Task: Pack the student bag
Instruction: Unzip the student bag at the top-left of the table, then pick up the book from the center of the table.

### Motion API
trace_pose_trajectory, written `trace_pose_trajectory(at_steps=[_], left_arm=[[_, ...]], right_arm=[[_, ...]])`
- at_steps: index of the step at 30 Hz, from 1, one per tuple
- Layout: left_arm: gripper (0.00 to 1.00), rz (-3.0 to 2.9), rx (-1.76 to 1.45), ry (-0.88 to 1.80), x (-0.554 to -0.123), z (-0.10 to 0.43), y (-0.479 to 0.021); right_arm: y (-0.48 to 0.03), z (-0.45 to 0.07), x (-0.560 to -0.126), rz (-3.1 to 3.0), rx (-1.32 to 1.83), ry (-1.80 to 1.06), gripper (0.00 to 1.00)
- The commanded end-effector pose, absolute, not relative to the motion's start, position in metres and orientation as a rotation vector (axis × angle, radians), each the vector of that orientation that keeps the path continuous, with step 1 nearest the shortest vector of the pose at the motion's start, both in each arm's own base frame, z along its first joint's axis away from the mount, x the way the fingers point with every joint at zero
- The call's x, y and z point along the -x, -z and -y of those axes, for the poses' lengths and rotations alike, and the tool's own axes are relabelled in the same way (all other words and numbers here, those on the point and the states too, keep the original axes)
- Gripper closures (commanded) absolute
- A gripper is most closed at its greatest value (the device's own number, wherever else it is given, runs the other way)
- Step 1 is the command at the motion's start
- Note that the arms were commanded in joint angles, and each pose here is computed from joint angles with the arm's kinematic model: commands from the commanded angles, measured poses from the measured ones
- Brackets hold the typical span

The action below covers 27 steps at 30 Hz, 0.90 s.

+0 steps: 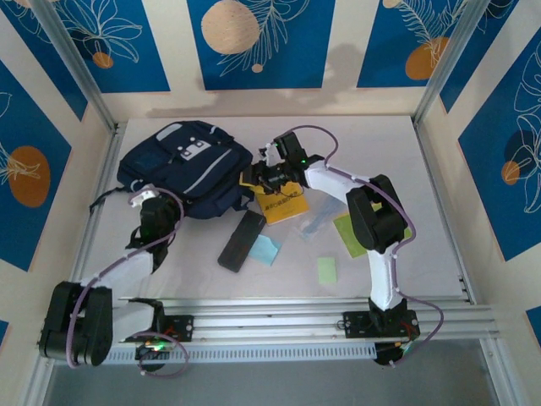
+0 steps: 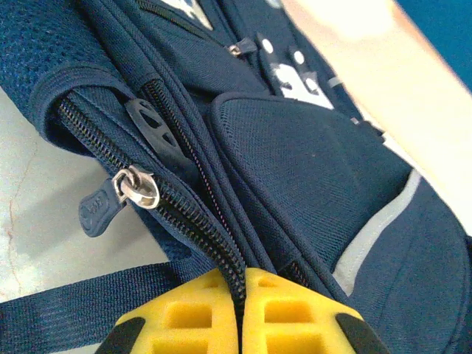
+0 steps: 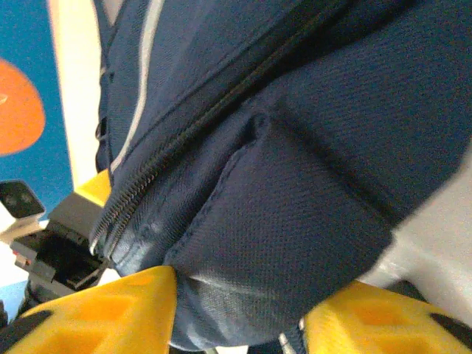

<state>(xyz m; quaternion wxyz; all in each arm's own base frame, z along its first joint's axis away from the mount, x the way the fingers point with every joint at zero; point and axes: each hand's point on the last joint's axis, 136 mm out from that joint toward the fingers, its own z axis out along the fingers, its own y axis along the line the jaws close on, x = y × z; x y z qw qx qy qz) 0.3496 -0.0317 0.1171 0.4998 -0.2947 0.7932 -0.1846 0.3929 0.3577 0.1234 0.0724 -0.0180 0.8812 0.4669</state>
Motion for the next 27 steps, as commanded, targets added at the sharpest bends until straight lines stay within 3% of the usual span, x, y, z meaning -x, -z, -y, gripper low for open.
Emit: trace_pose_trajectory(at_steps=[1,4,5,6,12,19,27], left_arm=[[0.75,-1.868,0.609,0.529,-0.371,0.046,-0.149],[0.16,-1.921,0.603,0.572,-0.373,0.055,-0.150],[0.02,-1.951,0.592,0.569,-0.372,0.058,-0.150],[0.00,-1.981,0.571,0.563,-0.369,0.060,-0.151],[0.00,-2.117,0.362,0.517,-0.352,0.088,-0.173],[0.08,-2.193,0.069,0.640,-0.347,0.189,-0.183],[0.16,-2.279,0.009,0.787,-0.375,0.266,-0.134]], right_arm=[[-0.136,-0.317,-0.398,-2.650,0.048,-1.185,0.42],[-0.131,-0.280,-0.394,-2.691,0.028,-1.000,0.36],[-0.129,-0.269,-0.393,-2.702,0.030,-0.940,0.34],[-0.126,-0.256,-0.393,-2.714,0.029,-0.874,0.34],[-0.093,-0.204,-0.391,-2.783,0.105,-0.589,0.34],[-0.052,-0.188,-0.404,-2.816,0.171,-0.445,0.36],[-0.034,-0.205,-0.405,-2.816,0.253,-0.517,0.40]])
